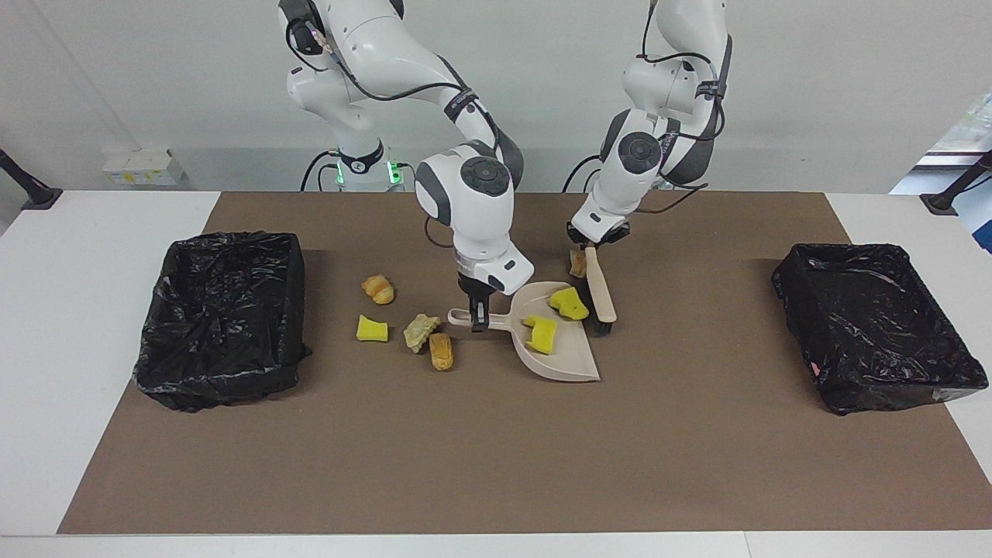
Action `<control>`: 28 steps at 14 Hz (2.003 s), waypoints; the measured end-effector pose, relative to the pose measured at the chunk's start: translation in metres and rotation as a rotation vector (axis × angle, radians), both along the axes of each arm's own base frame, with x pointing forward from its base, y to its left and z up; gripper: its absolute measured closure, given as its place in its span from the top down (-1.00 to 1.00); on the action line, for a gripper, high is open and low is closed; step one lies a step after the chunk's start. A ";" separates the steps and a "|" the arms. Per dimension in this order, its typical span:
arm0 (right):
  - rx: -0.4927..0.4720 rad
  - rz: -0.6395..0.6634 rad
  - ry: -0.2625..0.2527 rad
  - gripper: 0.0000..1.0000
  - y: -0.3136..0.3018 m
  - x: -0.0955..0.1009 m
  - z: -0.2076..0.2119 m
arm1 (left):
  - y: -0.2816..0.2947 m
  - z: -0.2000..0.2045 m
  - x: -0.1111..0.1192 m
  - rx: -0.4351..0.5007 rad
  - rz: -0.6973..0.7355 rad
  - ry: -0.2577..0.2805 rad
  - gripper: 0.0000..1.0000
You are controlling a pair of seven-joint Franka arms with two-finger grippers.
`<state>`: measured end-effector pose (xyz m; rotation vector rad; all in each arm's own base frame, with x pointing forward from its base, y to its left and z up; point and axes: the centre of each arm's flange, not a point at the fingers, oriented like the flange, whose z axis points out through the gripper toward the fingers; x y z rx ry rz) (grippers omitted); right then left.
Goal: Sweep and dump trash in bin
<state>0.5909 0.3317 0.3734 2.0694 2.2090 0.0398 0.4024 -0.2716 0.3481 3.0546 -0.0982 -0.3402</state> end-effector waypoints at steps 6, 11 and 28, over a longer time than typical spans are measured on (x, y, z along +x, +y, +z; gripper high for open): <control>0.002 -0.003 -0.001 -0.36 -0.001 0.001 0.000 | -0.034 0.039 0.019 0.017 0.011 0.072 -0.47; -0.006 -0.019 0.001 -0.36 -0.013 -0.001 0.013 | -0.034 0.050 -0.017 0.175 0.253 0.185 -0.47; -0.012 -0.008 -0.002 -0.36 -0.036 -0.090 -0.003 | -0.037 0.002 -0.069 0.060 0.312 0.179 -0.47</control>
